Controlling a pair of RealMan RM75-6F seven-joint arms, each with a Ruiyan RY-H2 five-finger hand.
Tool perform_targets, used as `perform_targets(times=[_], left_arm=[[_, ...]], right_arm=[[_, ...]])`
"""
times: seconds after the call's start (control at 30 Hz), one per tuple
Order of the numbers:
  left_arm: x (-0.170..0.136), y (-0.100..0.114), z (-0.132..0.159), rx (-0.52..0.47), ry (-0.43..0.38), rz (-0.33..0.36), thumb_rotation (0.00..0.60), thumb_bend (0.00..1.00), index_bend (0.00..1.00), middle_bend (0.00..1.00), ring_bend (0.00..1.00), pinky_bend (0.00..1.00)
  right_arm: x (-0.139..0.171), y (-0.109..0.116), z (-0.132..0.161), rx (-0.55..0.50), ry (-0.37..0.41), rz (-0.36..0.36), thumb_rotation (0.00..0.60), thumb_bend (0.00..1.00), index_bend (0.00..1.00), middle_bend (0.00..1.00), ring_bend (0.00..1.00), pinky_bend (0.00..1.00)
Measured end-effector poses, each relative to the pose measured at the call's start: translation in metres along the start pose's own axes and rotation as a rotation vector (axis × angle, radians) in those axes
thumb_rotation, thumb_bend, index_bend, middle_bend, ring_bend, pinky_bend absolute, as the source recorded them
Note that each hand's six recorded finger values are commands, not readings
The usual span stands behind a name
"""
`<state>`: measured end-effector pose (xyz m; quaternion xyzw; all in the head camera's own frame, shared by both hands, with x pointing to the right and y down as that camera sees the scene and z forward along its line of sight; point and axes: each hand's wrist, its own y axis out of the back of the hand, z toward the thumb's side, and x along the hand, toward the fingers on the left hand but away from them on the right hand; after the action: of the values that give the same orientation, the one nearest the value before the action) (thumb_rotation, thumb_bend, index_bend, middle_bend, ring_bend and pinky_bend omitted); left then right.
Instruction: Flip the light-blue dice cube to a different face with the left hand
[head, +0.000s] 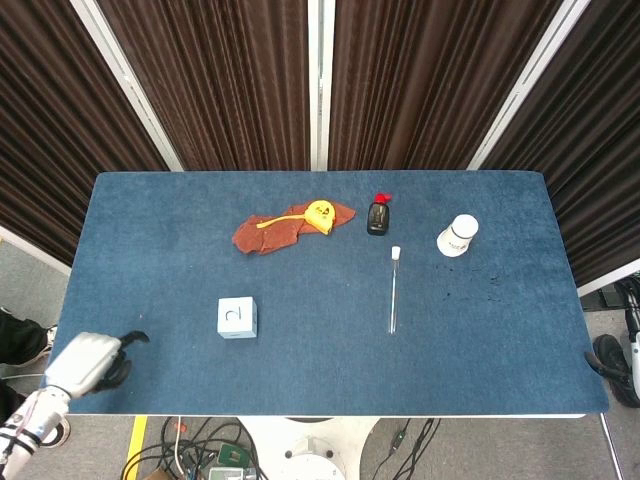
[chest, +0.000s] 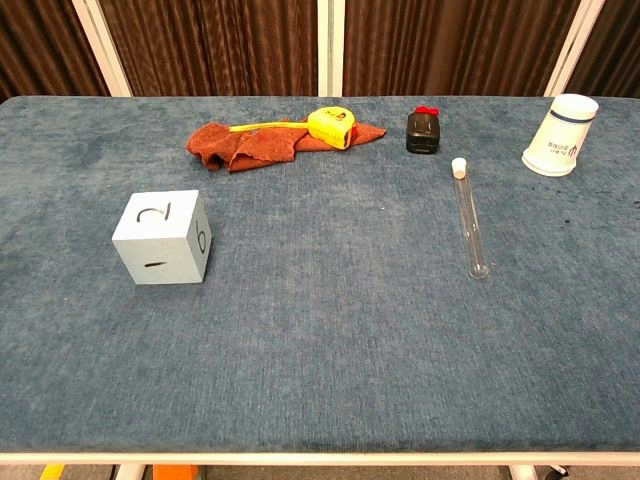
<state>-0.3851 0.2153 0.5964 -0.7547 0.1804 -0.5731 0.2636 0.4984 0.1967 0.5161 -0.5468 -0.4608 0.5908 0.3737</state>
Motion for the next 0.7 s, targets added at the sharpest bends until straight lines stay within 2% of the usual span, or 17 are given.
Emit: perform_targets(times=[0.17,0.4,0.7], left_arm=[[0.012,-0.008,0.029,0.078,-0.084,-0.072,0.600,0.56,0.26,0.82,0.83,0.87],[0.034,-0.014,0.066,0.138,-0.187,-0.128,0.600,0.56,0.21,0.82,0.83,0.87],[0.066,-0.004,0.101,0.246,-0.268,-0.098,0.600,0.56,0.20,0.81,0.83,0.87]], right_arm=[[0.000,0.001,0.000,0.002,-0.004,0.001,0.600,0.06,0.00,0.00,0.00,0.00],[-0.001,-0.003,-0.004,-0.001,-0.016,0.016,0.600,0.06,0.00,0.00,0.00,0.00],[-0.002,-0.007,-0.013,-0.006,-0.038,0.030,0.600,0.06,0.00,0.00,0.00,0.00]])
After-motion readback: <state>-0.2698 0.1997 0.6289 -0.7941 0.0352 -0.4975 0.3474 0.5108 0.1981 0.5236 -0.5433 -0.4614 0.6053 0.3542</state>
